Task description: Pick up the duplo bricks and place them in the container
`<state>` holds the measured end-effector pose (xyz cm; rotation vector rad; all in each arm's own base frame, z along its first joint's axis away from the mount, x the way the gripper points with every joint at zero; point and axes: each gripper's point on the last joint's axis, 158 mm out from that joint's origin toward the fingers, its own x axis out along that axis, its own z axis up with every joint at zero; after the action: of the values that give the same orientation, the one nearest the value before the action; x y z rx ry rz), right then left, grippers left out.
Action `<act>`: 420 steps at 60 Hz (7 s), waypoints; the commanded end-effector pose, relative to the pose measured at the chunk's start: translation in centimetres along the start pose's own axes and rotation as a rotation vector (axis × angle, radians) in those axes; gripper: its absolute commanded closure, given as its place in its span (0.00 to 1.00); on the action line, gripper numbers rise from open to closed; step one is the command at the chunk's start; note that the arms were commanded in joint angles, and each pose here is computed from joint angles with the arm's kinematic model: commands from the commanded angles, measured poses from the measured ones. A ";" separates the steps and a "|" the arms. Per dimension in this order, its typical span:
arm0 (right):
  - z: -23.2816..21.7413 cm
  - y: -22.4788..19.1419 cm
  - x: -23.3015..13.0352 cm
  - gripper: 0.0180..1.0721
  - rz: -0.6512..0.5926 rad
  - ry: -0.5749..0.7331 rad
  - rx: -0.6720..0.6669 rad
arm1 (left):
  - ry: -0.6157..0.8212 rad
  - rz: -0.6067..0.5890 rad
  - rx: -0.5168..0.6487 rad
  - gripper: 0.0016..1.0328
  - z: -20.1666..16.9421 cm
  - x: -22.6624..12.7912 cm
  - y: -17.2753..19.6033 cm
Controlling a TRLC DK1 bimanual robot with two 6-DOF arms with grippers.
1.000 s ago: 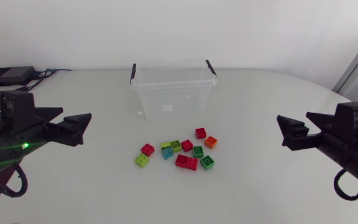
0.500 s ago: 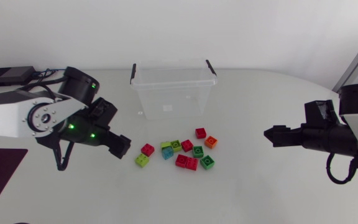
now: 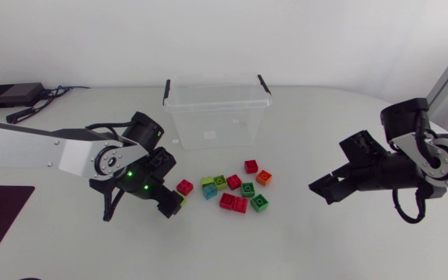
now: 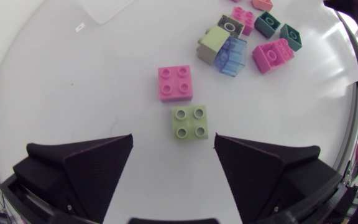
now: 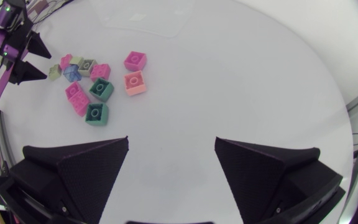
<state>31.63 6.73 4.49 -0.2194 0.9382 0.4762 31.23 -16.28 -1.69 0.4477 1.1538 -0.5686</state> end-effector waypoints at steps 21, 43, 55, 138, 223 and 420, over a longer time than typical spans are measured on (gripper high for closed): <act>2.3 3.3 2.8 0.05 0.073 0.003 -0.154 | -0.002 -0.038 0.061 0.36 1.2 2.6 -1.0; 3.9 5.2 7.3 0.08 0.082 0.060 -0.256 | -0.062 -0.113 0.088 0.74 1.5 2.2 -2.3; 4.6 5.7 9.4 0.11 0.085 0.081 -0.275 | -0.090 -0.104 0.115 0.75 1.9 0.6 -2.2; 12.6 6.2 3.0 0.69 0.031 -0.080 -0.286 | -0.828 -0.034 -0.115 0.72 23.0 -14.0 7.8; 32.4 1.1 9.7 0.05 -0.043 -0.254 -0.183 | -0.375 -0.140 0.089 0.05 7.3 -7.0 0.0; 12.8 8.5 -0.4 0.64 -0.019 -0.081 -0.245 | -0.809 0.191 -0.101 0.06 26.7 -11.0 12.7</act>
<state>35.18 18.98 9.70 -0.4325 0.8500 0.5863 55.00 -21.01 18.22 0.2136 0.3576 -0.4694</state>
